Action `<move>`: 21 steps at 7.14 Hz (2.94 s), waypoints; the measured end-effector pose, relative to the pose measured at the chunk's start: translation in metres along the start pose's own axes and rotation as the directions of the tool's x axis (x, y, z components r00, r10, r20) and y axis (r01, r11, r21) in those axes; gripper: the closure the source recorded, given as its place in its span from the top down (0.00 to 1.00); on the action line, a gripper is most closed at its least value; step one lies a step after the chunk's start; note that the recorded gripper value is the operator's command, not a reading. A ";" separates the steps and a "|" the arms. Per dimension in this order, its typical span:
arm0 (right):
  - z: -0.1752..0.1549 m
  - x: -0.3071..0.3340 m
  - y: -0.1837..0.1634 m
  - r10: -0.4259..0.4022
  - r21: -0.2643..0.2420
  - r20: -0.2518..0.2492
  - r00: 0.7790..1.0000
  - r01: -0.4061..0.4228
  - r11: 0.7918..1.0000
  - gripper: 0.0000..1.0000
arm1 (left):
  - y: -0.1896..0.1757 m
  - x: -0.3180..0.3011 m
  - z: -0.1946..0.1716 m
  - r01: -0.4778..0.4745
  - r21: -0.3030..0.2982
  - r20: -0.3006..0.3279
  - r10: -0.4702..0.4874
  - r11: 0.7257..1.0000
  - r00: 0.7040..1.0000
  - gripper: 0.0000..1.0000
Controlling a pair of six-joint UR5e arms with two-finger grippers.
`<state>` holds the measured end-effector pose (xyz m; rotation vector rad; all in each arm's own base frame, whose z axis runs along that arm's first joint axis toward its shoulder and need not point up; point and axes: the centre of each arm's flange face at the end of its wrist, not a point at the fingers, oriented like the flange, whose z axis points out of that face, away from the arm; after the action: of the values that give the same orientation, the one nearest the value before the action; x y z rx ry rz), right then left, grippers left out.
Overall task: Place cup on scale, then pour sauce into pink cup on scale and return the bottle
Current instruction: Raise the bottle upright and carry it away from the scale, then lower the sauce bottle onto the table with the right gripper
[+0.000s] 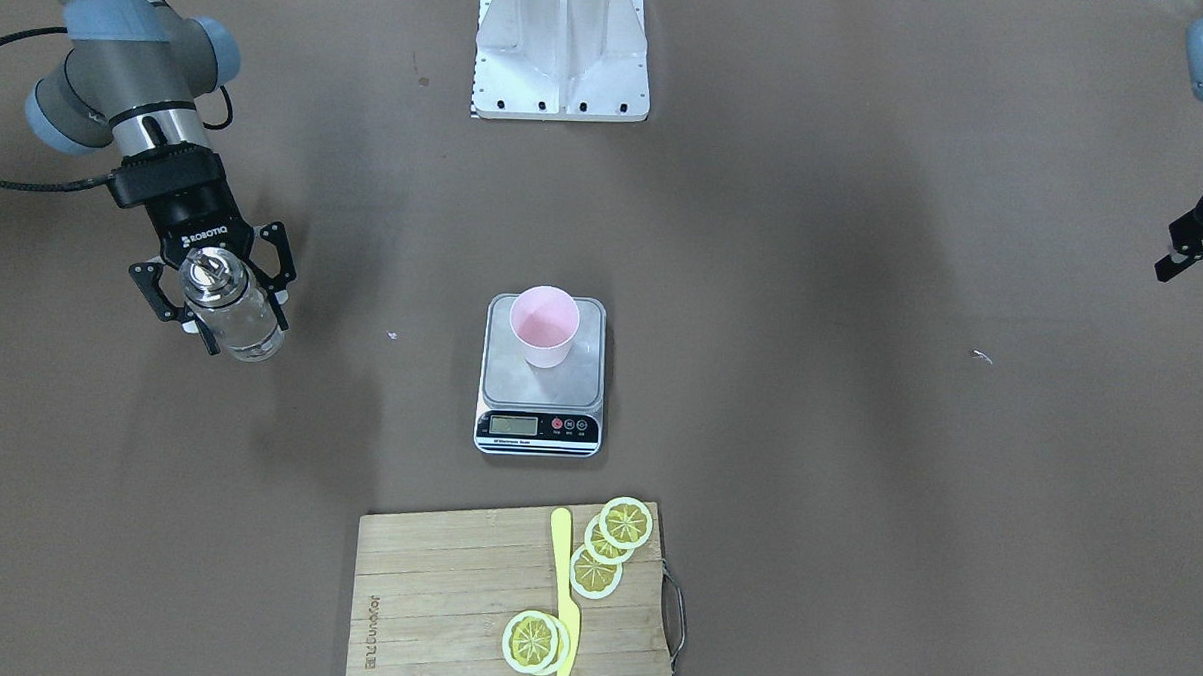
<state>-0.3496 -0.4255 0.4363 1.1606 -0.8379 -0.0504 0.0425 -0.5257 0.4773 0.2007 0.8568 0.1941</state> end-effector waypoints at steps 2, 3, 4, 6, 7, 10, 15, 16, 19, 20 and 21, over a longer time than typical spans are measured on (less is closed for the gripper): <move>0.007 0.028 0.041 0.013 0.018 0.016 1.000 -0.013 1.000 0.18 | 0.000 0.001 -0.001 -0.003 0.002 0.000 0.003 1.000 1.000 0.96; 0.005 0.036 0.051 0.015 0.021 0.020 1.000 -0.015 1.000 0.18 | 0.000 0.002 -0.002 -0.004 0.004 0.000 0.004 1.000 1.000 0.96; -0.001 0.044 0.058 0.017 0.027 0.025 1.000 -0.018 0.999 0.19 | -0.001 0.002 -0.002 -0.006 0.005 -0.001 0.006 1.000 1.000 0.96; -0.009 0.052 0.066 0.020 0.031 0.027 0.999 -0.021 0.999 0.19 | 0.000 0.003 -0.003 -0.006 0.007 0.000 0.006 1.000 1.000 0.96; -0.011 0.054 0.067 0.021 0.031 0.023 1.000 -0.022 0.999 0.20 | 0.000 0.003 -0.004 -0.006 0.009 0.001 0.006 1.000 1.000 0.96; -0.013 0.057 0.072 0.028 0.025 0.017 0.999 -0.029 0.999 0.20 | 0.000 0.006 -0.007 -0.011 0.014 0.002 0.011 1.000 1.000 0.96; -0.008 0.053 0.085 0.037 0.000 0.018 0.999 -0.037 0.999 0.22 | 0.000 0.006 -0.007 -0.011 0.015 0.002 0.011 1.000 1.000 0.96; -0.007 0.052 0.086 0.036 -0.002 0.020 0.999 -0.036 0.999 0.40 | 0.001 0.006 -0.007 -0.011 0.015 0.003 0.010 1.000 1.000 0.96; -0.006 0.050 0.087 0.033 -0.004 0.024 0.999 -0.033 0.999 0.73 | 0.002 0.006 -0.008 -0.010 0.015 0.002 0.010 1.000 1.000 0.96; -0.006 0.050 0.088 0.030 -0.006 0.025 0.999 -0.030 1.000 0.81 | 0.003 0.006 -0.008 -0.010 0.015 0.002 0.010 1.000 1.000 0.96; -0.006 0.051 0.089 0.029 -0.008 0.025 0.999 -0.029 1.000 0.93 | 0.003 0.007 -0.008 -0.010 0.015 0.002 0.010 1.000 1.000 0.96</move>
<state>-0.3433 -0.4046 0.5365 1.1425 -0.8757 -0.0443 0.0405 -0.5208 0.4683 0.2190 0.8560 0.1971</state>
